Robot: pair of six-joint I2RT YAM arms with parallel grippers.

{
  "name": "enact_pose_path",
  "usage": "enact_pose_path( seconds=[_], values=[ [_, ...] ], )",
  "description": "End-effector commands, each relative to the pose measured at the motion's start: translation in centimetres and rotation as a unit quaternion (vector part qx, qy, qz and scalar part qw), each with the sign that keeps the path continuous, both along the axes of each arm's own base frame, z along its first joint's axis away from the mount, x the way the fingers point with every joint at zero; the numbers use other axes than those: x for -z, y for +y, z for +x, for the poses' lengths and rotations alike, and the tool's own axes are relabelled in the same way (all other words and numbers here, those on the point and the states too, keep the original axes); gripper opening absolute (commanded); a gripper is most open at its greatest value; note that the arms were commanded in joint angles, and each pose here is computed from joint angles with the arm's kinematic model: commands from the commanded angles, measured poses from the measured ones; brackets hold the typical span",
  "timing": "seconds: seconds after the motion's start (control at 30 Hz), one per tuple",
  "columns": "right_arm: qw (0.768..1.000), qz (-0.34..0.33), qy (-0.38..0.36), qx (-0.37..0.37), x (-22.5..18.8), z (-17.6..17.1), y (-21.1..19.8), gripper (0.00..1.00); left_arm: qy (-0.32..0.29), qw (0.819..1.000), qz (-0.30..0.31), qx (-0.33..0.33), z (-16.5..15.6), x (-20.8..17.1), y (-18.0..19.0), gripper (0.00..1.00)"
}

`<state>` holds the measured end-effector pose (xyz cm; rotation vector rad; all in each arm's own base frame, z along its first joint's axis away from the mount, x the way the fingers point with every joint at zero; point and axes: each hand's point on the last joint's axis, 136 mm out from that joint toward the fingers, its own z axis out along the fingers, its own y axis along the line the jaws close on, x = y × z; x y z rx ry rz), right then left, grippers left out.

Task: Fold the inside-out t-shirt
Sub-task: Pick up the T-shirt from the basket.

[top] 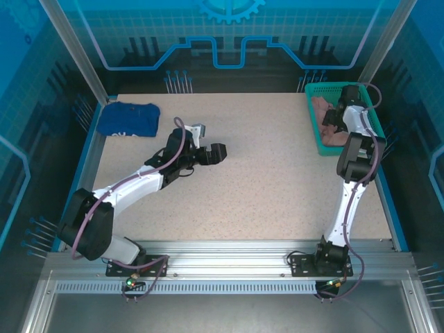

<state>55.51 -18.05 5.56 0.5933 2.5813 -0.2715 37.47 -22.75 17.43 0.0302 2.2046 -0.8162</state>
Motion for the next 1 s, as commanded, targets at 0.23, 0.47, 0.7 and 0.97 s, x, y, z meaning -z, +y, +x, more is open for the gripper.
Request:
enact_pose_path(
  seconds=[0.23,0.47,0.7,0.97],
  values=[
    [0.996,0.047,-0.003,-0.079,-1.7,0.4,3.3,0.0,-0.017,1.0,0.018,0.001,-0.9,-1.3,0.4,0.99],
    [0.985,0.01,-0.154,-0.078,-14.2,-3.0,6.4,0.0,-0.026,1.0,0.005,0.001,-1.9,-2.3,0.5,0.99],
    [0.94,-0.007,-0.307,-0.152,-28.9,-8.7,14.0,0.0,-0.046,0.999,0.008,-0.017,-2.9,-3.3,1.8,0.99],
    [0.858,0.025,-0.409,-0.31,-38.7,-17.7,27.6,0.0,-0.07,0.991,0.041,-0.106,-3.0,-3.9,7.0,0.99]
  ],
)
